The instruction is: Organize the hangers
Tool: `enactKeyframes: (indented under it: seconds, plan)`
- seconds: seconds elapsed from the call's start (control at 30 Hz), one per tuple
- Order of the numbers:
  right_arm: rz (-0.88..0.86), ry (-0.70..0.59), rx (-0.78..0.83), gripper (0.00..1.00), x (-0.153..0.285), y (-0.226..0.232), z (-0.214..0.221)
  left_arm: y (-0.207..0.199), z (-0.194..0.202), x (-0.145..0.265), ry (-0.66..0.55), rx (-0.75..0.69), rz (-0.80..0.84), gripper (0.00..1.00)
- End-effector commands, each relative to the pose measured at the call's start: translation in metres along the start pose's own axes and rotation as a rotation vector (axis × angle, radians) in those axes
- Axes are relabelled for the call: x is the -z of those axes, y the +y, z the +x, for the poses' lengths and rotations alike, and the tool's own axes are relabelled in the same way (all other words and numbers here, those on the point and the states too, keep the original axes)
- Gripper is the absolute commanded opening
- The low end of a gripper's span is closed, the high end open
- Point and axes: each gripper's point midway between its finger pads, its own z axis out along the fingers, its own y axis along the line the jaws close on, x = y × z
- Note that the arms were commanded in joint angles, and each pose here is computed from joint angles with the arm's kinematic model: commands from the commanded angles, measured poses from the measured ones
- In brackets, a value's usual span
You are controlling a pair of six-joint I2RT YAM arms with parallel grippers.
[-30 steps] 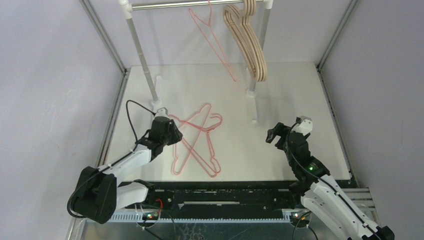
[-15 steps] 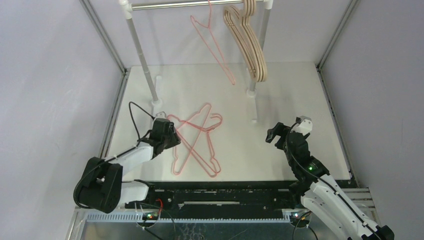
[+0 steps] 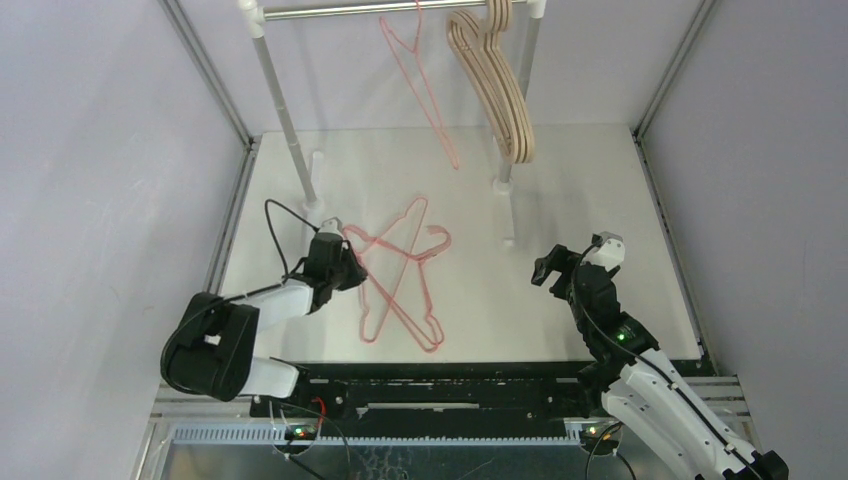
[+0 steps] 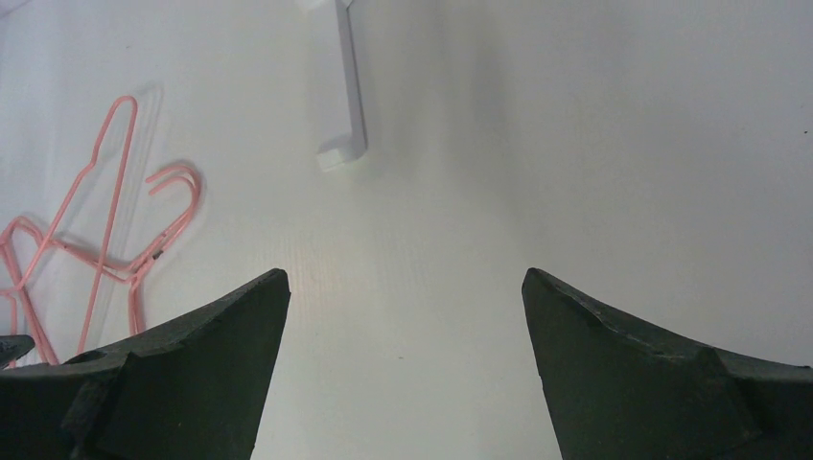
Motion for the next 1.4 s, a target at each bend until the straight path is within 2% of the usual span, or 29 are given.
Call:
enactKeyframes:
  seconds: [0.0, 0.1, 0.37, 0.53, 0.8, 1.0, 1.17, 1.37]
  plan:
    - [0.002, -0.037, -0.01, 1.0, -0.001, 0.001, -0.009, -0.002, 0.021, 0.004, 0.047, -0.002, 0.065, 0.0]
    - [0.006, -0.037, -0.011, 1.0, -0.002, 0.0, -0.008, -0.017, 0.002, 0.021, -0.004, -0.038, 0.093, 0.0]
    - [-0.004, -0.022, -0.014, 1.0, -0.007, 0.004, -0.004, -0.046, -0.078, 0.102, -0.23, -0.194, 0.01, 0.0]
    - [-0.021, -0.024, -0.021, 1.0, -0.007, 0.008, -0.005, -0.05, -0.124, 0.122, -0.336, -0.243, -0.074, 0.0]
    - [-0.034, -0.024, -0.024, 1.0, -0.003, 0.01, -0.009, -0.089, -0.238, 0.165, -0.513, -0.316, -0.216, 0.0]
    - [-0.027, -0.044, -0.016, 1.0, 0.001, 0.008, -0.015, -0.115, -0.302, 0.192, -0.632, -0.333, -0.27, 0.0]
    - [-0.011, -0.053, -0.005, 1.0, 0.002, 0.006, -0.02, -0.129, -0.336, 0.211, -0.712, -0.358, -0.296, 0.0]
    - [-0.006, -0.056, -0.001, 1.0, 0.001, 0.006, -0.022, -0.132, -0.359, 0.228, -0.763, -0.376, -0.358, 0.0]
